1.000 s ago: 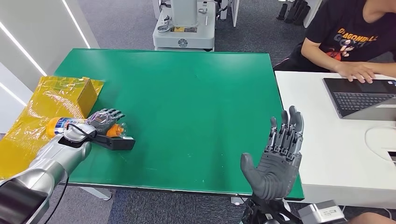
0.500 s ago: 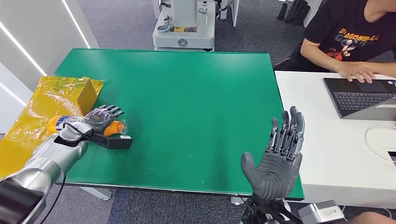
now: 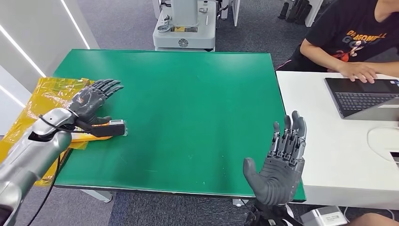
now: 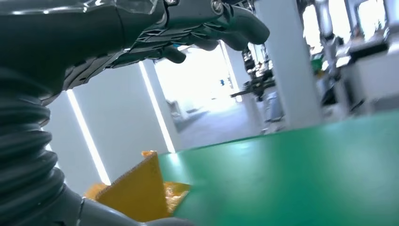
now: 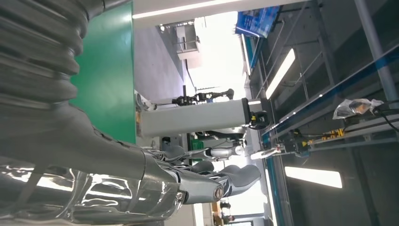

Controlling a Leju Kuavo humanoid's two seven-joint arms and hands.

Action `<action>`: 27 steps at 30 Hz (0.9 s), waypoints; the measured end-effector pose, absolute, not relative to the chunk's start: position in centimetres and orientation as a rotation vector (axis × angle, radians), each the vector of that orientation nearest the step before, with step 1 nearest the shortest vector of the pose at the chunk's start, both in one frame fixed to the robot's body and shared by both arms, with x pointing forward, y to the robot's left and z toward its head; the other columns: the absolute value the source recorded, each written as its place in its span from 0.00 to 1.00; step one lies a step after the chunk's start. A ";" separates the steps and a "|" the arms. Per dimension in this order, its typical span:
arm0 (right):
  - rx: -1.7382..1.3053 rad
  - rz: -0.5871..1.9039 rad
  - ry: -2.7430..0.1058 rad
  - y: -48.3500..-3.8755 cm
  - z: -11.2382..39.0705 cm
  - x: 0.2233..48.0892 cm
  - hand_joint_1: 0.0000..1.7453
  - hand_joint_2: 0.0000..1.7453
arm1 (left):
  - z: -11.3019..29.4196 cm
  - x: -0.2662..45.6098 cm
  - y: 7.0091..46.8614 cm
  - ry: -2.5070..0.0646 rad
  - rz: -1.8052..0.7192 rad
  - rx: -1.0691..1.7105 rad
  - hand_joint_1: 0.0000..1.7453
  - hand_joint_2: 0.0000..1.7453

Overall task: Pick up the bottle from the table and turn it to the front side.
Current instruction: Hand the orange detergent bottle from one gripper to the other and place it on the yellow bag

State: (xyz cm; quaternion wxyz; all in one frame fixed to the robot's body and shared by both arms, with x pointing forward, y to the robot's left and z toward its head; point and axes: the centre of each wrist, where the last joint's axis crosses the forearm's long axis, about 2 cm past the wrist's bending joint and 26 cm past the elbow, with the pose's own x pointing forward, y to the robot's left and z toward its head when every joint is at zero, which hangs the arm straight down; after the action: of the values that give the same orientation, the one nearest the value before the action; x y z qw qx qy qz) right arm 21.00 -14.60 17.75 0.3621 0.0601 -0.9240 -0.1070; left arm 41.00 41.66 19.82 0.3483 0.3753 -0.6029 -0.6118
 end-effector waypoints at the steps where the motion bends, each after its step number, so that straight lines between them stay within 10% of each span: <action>1: 0.158 -0.274 -2.378 -14.6 17.7 21.0 0.00 1.00 | 19.9 40.2 41.5 -1.653 -1.515 0.902 0.00 1.00; 9: 0.208 -0.260 -2.360 -14.4 17.7 21.3 0.00 1.00 | 18.2 35.9 35.3 -2.220 -0.763 0.302 0.00 1.00; 18: 0.193 -0.211 -2.279 -13.6 17.0 21.8 0.00 1.00 | 13.0 31.3 22.2 -2.084 0.237 -0.208 0.00 1.00; 27: 0.200 -0.176 -2.219 -13.0 16.3 21.5 0.00 1.00 | 13.6 27.9 15.2 -2.009 0.492 -0.367 0.00 1.00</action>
State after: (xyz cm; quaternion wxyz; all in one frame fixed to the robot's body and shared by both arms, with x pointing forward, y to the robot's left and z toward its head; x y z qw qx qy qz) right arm 21.54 -13.02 16.35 0.4379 0.0803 -0.8927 -0.0706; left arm 27.91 15.23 13.59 0.4971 -0.1516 -0.8298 0.2033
